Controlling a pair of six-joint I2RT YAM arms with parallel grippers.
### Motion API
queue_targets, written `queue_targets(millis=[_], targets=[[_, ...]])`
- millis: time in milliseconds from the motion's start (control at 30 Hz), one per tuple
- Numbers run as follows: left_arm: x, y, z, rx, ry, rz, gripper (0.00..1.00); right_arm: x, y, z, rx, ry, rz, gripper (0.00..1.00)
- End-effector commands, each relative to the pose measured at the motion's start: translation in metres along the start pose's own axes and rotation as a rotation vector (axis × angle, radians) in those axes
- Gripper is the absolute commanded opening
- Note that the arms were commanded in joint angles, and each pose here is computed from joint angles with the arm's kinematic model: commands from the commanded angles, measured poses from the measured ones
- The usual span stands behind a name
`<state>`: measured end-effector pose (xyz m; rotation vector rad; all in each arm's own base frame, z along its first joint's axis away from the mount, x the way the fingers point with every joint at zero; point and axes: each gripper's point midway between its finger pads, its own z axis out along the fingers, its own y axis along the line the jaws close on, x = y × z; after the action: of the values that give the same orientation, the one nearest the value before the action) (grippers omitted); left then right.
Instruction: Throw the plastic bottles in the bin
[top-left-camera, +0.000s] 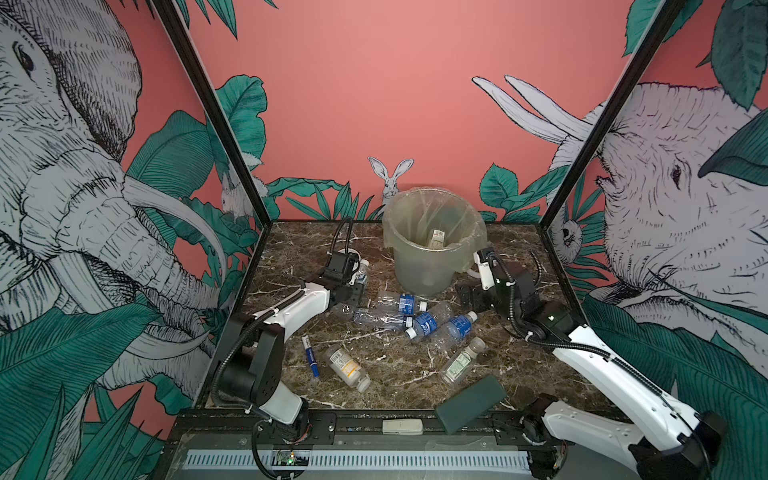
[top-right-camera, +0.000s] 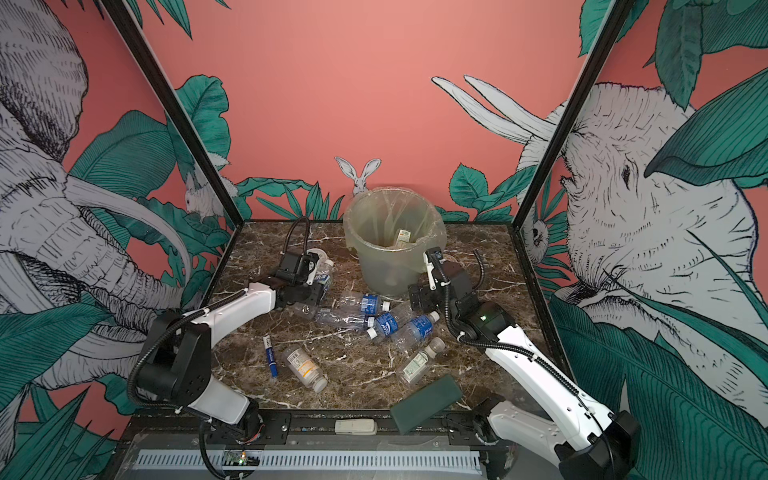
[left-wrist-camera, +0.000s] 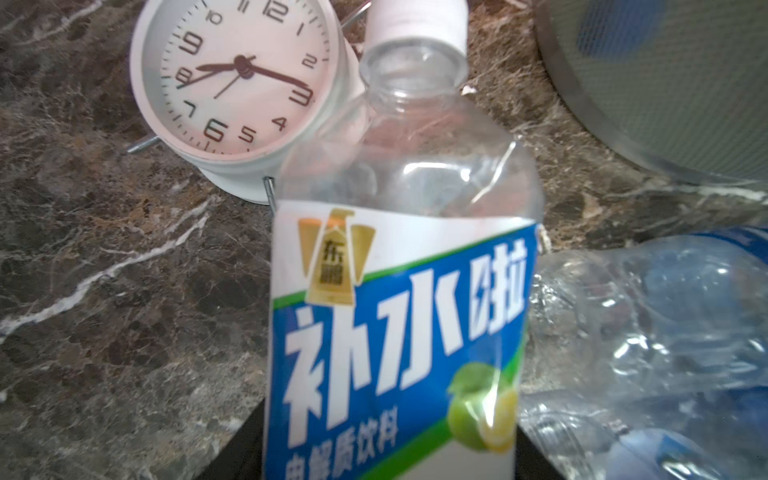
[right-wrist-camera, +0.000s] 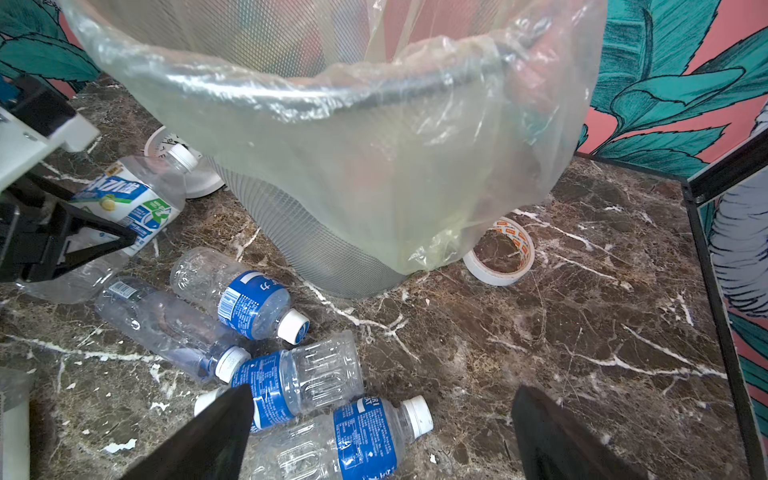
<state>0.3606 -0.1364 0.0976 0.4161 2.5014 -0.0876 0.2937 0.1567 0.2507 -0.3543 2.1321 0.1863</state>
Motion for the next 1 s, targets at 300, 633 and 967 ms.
queue_targets(millis=[300,633,967], targets=[[-0.014,-0.009,-0.084,0.084,-0.240,-0.035,0.53,0.004,0.001,0.001,-0.016,-0.024,0.017,0.99],[-0.038,-0.016,-0.150,0.158,-0.459,-0.038,0.53,0.015,0.001,0.004,-0.020,-0.001,0.022,0.99],[-0.107,-0.020,-0.238,0.204,-0.668,-0.008,0.53,0.011,0.003,-0.003,-0.038,-0.022,0.036,0.99]])
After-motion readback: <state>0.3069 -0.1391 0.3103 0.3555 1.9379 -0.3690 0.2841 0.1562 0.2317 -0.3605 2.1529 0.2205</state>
